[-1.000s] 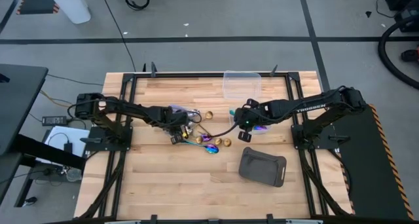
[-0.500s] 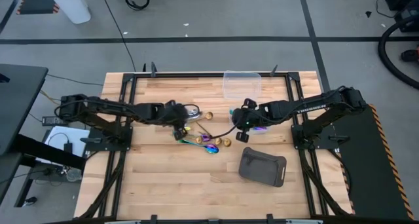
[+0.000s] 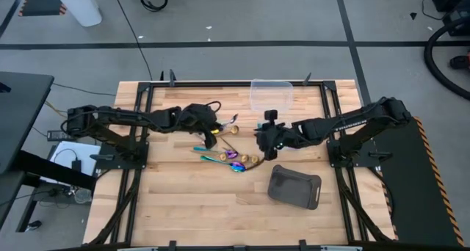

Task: Sort silverware by color (type)
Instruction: Put the violet spoon into the top transparent bin

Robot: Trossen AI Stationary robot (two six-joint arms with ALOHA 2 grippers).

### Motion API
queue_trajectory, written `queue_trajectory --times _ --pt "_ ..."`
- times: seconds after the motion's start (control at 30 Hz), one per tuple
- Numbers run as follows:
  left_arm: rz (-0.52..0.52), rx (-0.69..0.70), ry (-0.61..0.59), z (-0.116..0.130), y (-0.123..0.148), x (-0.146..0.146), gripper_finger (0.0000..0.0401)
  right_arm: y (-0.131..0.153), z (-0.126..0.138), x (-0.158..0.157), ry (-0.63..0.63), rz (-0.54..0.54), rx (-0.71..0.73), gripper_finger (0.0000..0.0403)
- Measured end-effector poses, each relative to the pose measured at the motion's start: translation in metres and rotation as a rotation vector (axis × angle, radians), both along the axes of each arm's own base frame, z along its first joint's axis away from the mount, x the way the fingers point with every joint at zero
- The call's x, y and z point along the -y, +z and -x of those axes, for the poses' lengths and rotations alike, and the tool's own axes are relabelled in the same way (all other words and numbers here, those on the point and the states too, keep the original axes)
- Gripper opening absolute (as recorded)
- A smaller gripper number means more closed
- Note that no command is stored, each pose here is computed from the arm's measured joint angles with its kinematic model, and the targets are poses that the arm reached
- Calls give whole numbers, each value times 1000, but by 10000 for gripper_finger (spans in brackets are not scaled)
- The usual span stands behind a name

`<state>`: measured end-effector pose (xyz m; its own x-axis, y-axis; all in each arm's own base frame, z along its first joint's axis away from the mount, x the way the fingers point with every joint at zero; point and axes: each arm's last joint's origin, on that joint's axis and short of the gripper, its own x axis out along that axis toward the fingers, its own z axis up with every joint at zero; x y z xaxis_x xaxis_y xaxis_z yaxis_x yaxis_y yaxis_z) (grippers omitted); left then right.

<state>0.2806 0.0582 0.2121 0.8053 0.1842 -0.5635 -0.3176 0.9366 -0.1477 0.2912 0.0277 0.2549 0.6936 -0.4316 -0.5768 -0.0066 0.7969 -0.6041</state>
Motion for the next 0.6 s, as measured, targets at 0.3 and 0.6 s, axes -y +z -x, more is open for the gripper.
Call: queue_trajectory --times 0.3,0.6 --pt "300 243 29 -9 17 2 62 13 -6 -18 260 443 -73 91" --pt "506 481 121 -15 36 0 63 20 -13 -35 484 706 -93 99"
